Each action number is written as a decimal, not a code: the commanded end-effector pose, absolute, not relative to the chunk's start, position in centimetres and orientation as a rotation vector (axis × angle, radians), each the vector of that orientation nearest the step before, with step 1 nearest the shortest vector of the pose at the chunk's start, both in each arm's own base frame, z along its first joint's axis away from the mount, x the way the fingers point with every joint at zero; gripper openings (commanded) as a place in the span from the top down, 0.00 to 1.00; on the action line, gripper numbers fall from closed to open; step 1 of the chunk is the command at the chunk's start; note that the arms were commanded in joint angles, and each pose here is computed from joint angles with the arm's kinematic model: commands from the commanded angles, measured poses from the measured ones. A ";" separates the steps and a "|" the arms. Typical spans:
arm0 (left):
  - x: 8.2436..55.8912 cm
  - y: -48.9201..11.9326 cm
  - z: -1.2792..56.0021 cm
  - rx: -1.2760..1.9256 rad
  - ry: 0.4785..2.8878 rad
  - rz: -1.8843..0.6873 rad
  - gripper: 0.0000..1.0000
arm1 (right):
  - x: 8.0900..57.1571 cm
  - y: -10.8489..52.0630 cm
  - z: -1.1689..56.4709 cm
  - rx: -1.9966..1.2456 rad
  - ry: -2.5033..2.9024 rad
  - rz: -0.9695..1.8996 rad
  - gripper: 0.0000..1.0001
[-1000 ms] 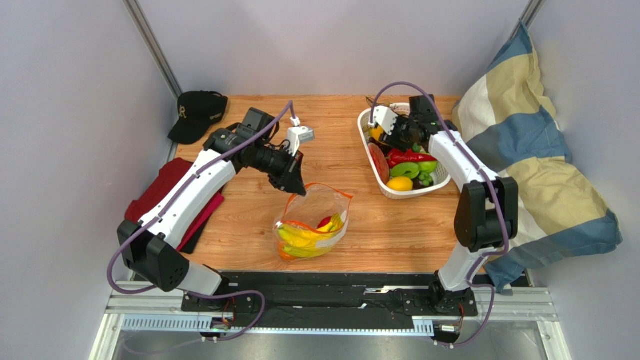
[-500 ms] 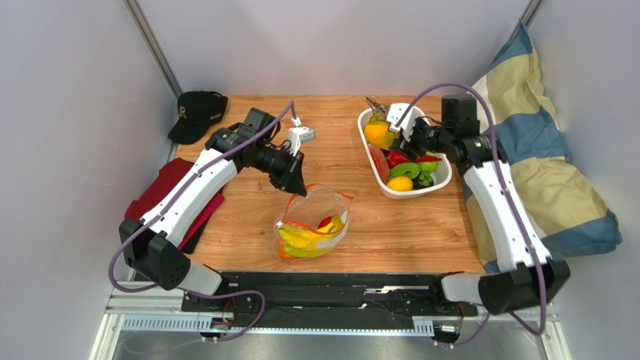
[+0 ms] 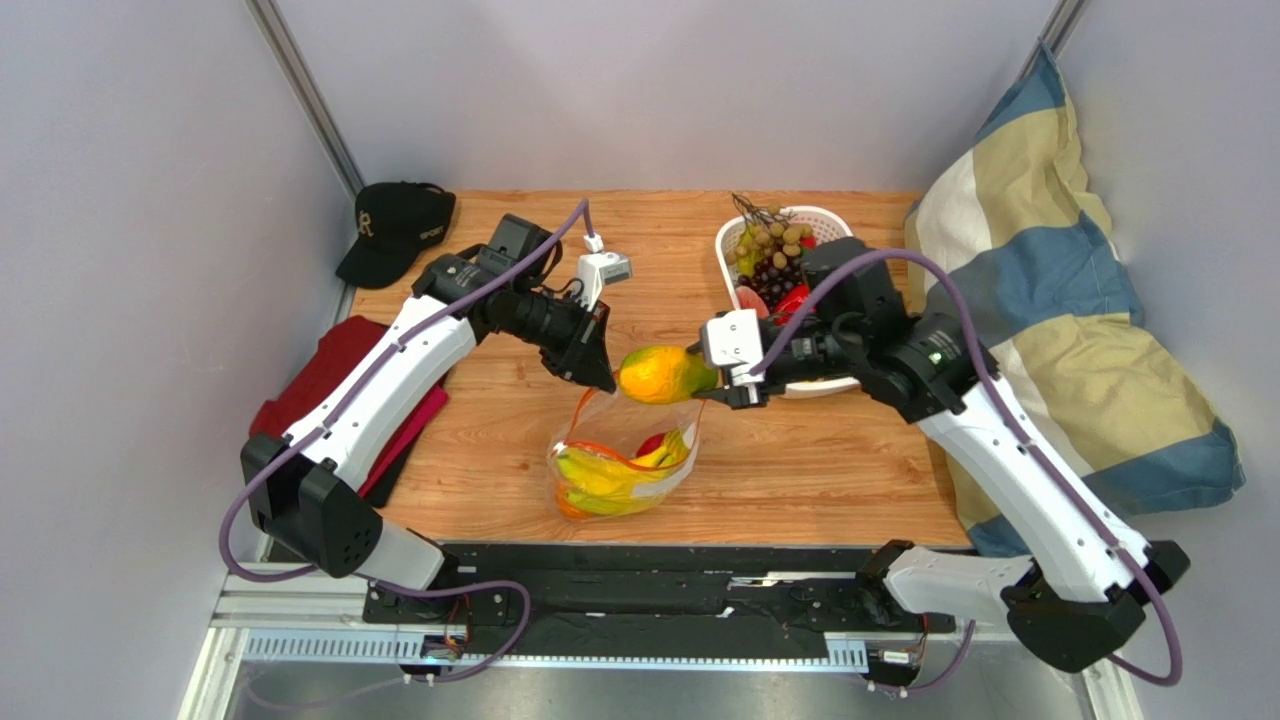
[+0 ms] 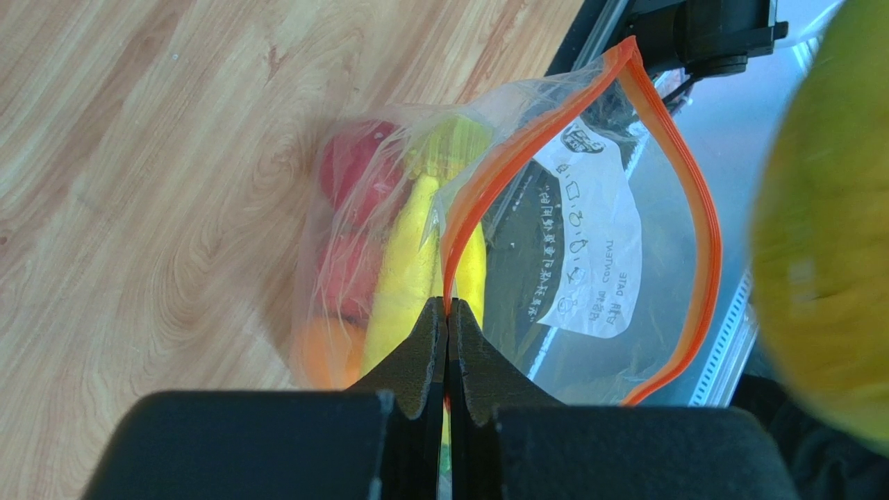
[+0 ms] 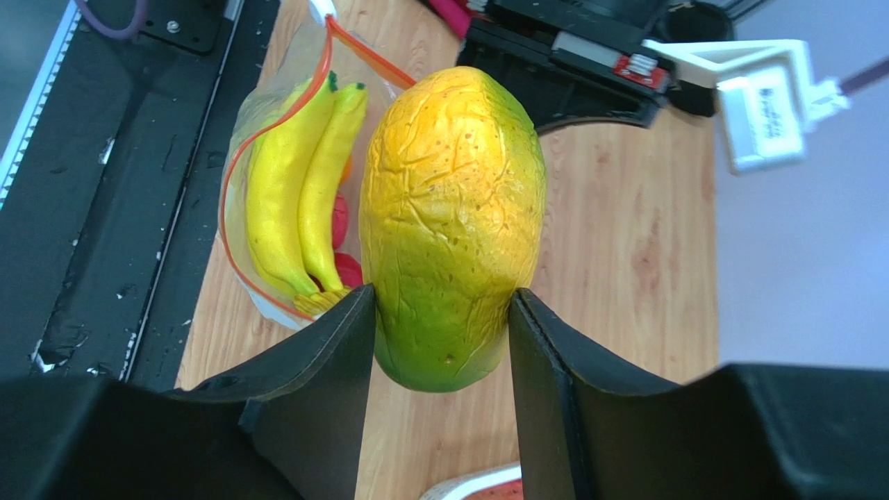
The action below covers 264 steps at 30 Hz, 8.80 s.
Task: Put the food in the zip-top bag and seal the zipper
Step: Place the fake fruit in the zipper food storage bag, then pick up the fake fruit from the bin, then place the fake fruit in the zipper food storage bag, then pick up the fake vegetable from the bin, then place the fake vegetable in the zipper food storage bag, then zip the zipper food storage bag at the center of the board.
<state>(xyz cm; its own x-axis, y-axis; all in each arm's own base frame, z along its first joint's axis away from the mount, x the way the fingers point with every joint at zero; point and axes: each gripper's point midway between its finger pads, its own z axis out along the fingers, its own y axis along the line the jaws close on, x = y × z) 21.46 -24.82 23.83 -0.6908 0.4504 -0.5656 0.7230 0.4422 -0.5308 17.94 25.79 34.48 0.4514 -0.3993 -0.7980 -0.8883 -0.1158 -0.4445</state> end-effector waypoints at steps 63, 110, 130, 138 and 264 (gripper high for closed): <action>22.4 -24.7 24.9 0.942 2.331 -1.177 1.00 | 47.2 12.7 19.3 -0.388 2.253 0.408 1.00; 22.2 -25.1 25.3 0.942 2.331 -1.227 1.00 | 15.1 33.2 30.3 -1.921 1.217 1.011 1.00; 21.9 -25.1 25.8 0.949 2.309 -1.232 1.00 | 28.6 23.8 34.6 -1.196 1.714 0.849 0.07; 21.9 -25.1 25.7 0.947 2.307 -1.237 1.00 | 38.5 11.2 22.7 -1.068 2.077 0.344 0.18; 17.6 -11.4 28.2 0.933 1.821 -0.903 0.23 | 16.4 39.6 28.5 -1.554 1.316 0.868 1.00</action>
<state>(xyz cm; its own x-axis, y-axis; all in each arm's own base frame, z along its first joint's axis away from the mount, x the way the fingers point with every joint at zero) 20.49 -11.04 30.12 -0.4662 0.1337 -0.8745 0.7580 0.5700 -0.3170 15.47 38.30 24.85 0.1556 -0.4490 -0.8799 -0.9878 -0.0760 -0.1359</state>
